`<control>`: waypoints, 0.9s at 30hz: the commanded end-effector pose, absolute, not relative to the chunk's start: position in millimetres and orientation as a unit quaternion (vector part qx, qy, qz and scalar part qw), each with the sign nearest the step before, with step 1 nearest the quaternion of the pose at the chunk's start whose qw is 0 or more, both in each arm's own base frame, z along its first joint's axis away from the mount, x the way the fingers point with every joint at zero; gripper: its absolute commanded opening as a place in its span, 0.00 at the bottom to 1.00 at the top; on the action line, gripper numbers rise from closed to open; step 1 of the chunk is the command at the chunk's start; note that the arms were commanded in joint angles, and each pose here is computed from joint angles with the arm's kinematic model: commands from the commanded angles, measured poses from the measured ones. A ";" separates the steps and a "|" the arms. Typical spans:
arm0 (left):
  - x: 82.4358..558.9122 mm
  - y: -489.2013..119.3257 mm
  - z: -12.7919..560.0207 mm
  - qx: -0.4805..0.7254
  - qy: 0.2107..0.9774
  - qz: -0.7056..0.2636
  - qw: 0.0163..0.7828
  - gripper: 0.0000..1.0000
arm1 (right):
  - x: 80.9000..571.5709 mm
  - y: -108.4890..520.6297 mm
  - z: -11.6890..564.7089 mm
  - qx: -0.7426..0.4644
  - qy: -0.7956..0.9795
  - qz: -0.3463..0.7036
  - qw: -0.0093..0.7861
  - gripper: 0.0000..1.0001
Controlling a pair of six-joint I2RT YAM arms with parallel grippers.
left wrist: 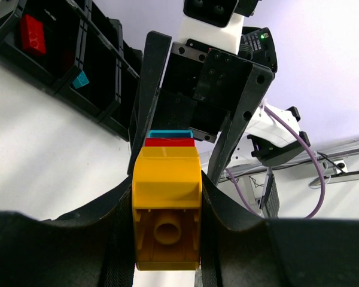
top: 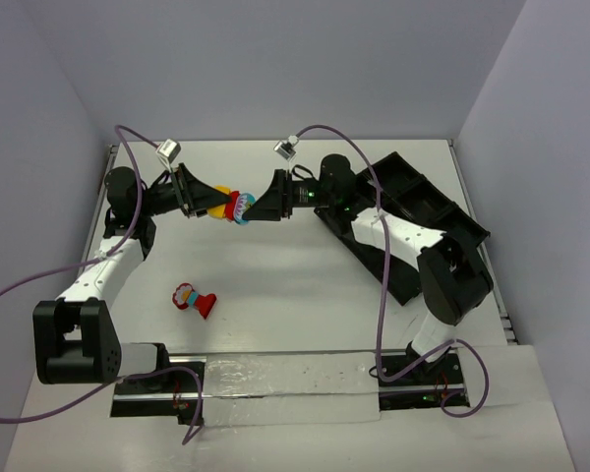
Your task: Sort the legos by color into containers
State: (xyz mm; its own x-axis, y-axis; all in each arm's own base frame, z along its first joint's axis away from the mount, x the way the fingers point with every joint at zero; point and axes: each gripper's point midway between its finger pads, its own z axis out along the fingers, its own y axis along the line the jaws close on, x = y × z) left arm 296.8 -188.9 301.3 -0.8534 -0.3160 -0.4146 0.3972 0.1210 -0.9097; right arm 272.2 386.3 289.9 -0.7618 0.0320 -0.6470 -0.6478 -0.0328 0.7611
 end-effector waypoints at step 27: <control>299.9 -166.4 316.1 0.037 0.685 -0.656 0.313 0.00 | 260.9 360.3 288.8 -0.223 0.609 0.720 0.249 0.00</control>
State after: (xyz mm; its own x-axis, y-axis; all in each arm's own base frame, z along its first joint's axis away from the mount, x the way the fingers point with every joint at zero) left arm 288.3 -185.8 308.8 -0.8394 -0.2871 -0.4614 0.4508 0.1064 -0.8863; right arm 262.7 380.0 287.1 -0.8142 0.0715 -0.5762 -0.5805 -0.1184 0.8056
